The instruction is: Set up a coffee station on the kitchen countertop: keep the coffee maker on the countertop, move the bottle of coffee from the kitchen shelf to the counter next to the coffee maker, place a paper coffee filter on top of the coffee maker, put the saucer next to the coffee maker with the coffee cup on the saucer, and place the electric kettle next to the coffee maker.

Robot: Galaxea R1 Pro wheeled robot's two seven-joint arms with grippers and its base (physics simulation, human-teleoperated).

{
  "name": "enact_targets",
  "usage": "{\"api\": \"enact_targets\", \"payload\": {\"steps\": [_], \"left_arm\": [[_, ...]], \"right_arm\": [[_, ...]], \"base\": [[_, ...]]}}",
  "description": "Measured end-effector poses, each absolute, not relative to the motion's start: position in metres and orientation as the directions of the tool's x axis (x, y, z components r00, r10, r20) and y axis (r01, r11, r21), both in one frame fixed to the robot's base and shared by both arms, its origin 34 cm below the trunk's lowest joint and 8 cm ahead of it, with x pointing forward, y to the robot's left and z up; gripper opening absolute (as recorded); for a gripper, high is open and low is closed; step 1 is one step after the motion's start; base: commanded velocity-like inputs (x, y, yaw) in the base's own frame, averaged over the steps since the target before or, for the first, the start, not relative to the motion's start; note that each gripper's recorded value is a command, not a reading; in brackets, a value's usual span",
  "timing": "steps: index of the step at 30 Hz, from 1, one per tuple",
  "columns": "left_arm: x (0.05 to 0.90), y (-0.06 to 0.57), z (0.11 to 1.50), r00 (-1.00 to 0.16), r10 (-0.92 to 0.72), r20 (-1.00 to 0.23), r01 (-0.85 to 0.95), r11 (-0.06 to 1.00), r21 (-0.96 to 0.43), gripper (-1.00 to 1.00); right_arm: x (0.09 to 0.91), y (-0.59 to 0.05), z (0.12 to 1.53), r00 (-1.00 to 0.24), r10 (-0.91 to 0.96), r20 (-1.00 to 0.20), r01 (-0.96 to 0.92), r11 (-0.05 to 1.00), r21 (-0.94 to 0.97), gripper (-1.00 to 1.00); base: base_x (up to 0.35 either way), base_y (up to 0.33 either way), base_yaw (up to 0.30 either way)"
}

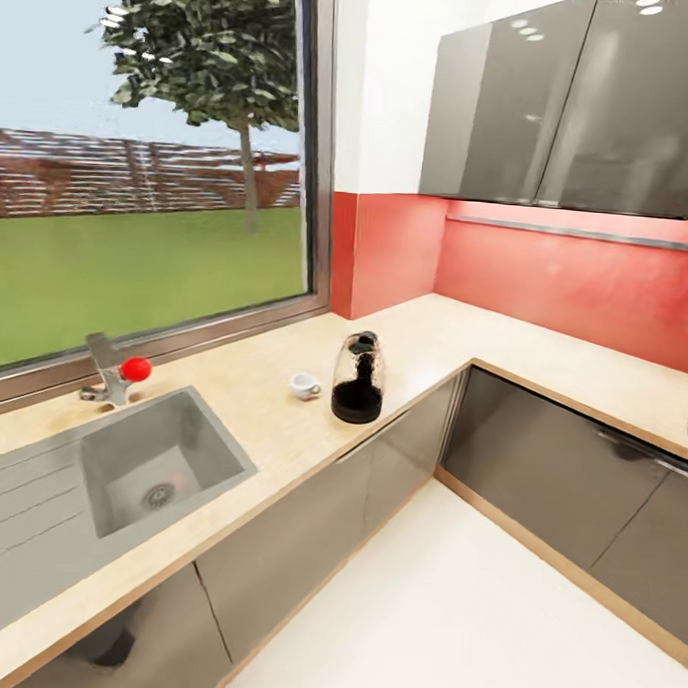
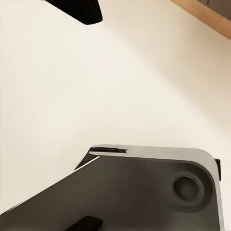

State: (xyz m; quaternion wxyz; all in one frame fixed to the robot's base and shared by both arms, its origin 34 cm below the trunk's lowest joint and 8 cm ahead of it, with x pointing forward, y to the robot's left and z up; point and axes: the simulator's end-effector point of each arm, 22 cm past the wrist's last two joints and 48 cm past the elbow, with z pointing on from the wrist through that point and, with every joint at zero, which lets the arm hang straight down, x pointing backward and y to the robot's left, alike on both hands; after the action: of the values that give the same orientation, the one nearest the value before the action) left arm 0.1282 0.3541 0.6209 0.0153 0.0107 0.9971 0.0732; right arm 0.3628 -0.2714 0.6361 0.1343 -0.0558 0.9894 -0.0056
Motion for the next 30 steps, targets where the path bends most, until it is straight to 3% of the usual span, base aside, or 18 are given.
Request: {"api": "enact_targets", "payload": {"steps": [30], "left_arm": [[0.1295, 0.3556, 0.6211, -0.999, 0.018, -0.033, 0.013, 0.989, 0.149, 1.00]], "right_arm": [[0.3628, -0.2715, 0.6361, -0.958, -0.112, -0.265, -0.109, 0.994, -0.026, 1.00]], "base": [[0.001, -0.274, -0.266]]}}
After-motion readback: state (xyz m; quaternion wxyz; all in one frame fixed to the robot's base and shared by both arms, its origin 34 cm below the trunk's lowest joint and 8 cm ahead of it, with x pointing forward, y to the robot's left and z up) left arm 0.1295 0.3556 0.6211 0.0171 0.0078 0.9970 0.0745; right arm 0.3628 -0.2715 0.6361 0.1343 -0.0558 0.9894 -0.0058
